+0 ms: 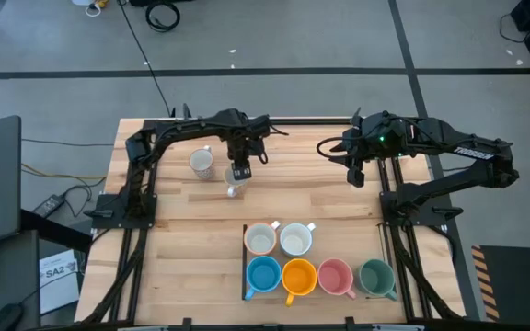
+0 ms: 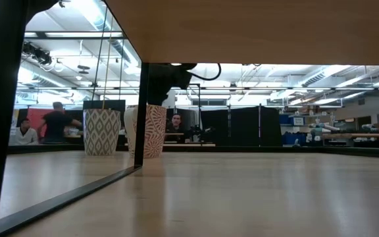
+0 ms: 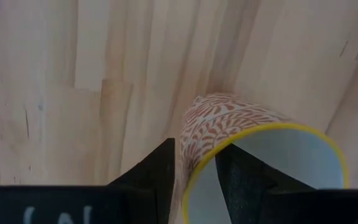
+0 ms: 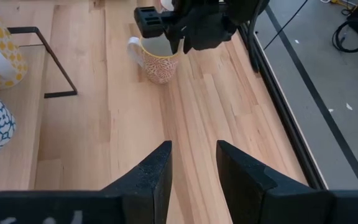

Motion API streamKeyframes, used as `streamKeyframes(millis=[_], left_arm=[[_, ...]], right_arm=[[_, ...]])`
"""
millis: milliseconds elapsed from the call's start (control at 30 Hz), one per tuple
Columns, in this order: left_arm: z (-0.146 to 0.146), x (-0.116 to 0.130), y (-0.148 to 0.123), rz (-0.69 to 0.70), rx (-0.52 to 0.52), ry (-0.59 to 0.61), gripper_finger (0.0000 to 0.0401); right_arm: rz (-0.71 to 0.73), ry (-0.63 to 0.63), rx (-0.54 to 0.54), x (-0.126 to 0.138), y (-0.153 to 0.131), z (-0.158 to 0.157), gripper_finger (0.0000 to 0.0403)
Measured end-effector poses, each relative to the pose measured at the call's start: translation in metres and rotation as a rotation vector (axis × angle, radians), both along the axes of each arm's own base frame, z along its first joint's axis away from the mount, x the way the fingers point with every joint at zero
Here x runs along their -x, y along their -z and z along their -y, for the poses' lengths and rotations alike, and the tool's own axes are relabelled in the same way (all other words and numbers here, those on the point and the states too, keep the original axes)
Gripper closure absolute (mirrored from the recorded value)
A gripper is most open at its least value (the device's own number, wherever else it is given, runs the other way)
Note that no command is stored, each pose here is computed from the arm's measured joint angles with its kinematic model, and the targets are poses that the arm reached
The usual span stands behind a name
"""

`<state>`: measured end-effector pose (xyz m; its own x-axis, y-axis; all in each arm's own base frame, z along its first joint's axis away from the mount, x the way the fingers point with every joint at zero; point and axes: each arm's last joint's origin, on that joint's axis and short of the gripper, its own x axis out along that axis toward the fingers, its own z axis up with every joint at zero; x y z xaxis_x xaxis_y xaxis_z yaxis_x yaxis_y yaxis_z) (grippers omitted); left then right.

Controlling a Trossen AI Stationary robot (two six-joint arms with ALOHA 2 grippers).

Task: Place coffee mugs
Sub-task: Put the orange patterned mug on the shelf

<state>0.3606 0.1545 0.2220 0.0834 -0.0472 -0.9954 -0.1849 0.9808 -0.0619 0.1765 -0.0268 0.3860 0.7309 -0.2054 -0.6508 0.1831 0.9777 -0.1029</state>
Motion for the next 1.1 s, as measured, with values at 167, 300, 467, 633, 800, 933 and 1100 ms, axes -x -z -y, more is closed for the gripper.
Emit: streamKeyframes(millis=[167, 300, 467, 633, 800, 933, 1100], left_arm=[[0.0, 0.0, 0.0, -0.006, -0.003, -0.027, 0.032], [0.0, 0.0, 0.0, -0.005, -0.001, -0.074, 0.0365], [-0.002, -0.003, 0.0, 0.021, 0.001, -0.198, 0.0379], [-0.006, -0.01, -0.001, 0.095, -0.01, -0.373, 0.0373], [-0.009, -0.015, -0.003, 0.153, -0.038, -0.502, 0.0364], [-0.011, -0.02, -0.004, 0.206, -0.022, -0.627, 0.0366], [-0.008, -0.026, -0.006, 0.26, 0.001, -0.719, 0.0358]], right_arm=[[0.0, 0.0, 0.0, 0.0, 0.0, 0.0, 0.0272], [0.0, 0.0, 0.0, 0.0, 0.0, 0.0, 0.0272], [-0.001, 0.0, 0.001, 0.0, 0.0, 0.0, 0.0272], [-0.033, 0.033, 0.032, -0.001, 0.008, 0.002, 0.0273], [-0.081, 0.038, 0.039, -0.005, 0.026, 0.002, 0.0272], [-0.082, 0.038, 0.04, -0.011, 0.042, 0.003, 0.0273], [-0.092, 0.048, 0.032, -0.013, 0.054, 0.007, 0.0273]])
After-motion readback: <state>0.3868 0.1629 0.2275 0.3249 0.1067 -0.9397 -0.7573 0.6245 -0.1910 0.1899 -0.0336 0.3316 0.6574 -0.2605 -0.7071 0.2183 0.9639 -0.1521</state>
